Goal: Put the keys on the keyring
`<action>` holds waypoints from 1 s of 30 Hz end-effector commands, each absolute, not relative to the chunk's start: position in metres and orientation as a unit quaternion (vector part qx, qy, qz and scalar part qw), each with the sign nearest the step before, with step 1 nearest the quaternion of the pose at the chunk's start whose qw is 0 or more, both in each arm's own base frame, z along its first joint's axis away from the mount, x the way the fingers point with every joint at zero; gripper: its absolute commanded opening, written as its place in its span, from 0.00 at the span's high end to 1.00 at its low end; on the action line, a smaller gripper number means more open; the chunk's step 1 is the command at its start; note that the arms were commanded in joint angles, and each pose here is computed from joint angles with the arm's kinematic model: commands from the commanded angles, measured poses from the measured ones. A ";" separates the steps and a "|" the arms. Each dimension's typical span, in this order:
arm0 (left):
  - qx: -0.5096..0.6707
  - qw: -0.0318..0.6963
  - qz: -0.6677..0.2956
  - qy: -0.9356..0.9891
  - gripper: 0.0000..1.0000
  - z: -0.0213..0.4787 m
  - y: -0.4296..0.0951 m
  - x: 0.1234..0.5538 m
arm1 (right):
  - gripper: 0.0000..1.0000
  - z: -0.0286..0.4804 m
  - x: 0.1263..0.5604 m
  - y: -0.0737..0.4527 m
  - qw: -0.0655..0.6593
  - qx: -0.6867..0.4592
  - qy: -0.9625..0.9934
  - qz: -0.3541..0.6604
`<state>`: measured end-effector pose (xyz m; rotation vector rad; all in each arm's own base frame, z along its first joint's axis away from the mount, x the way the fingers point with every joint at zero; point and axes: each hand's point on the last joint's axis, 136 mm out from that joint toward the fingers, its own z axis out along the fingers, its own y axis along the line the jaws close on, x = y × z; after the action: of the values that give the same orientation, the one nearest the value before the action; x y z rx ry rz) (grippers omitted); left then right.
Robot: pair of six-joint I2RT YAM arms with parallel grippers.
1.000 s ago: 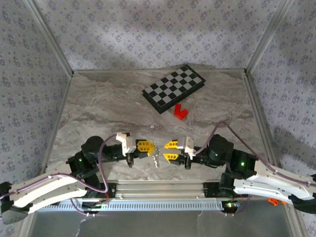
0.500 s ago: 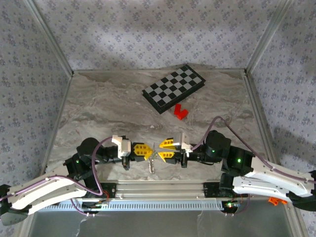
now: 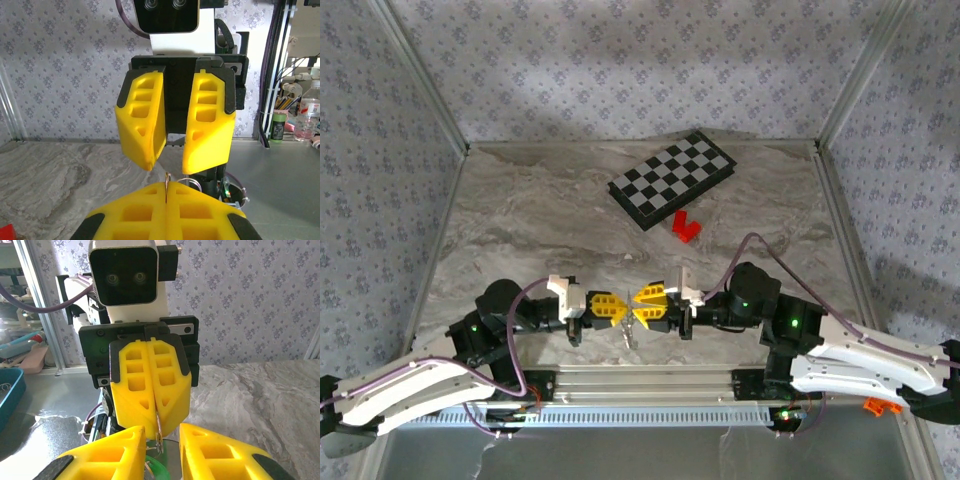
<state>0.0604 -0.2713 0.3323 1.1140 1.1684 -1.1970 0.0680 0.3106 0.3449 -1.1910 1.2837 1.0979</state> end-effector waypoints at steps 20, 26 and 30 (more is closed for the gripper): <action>0.466 0.555 -0.500 0.474 1.00 0.348 -0.267 0.059 | 0.83 0.324 0.073 0.318 0.498 -0.497 0.553 0.446; 0.471 0.552 -0.493 0.481 1.00 0.345 -0.267 0.060 | 0.95 0.323 0.074 0.317 0.499 -0.496 0.557 0.442; 0.484 0.540 -0.481 0.492 1.00 0.339 -0.268 0.060 | 1.00 0.320 0.078 0.316 0.496 -0.494 0.569 0.432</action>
<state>0.0645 -0.2715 0.3211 1.1352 1.2150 -1.1537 0.0722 0.3179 0.3210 -1.2187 1.3476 1.0767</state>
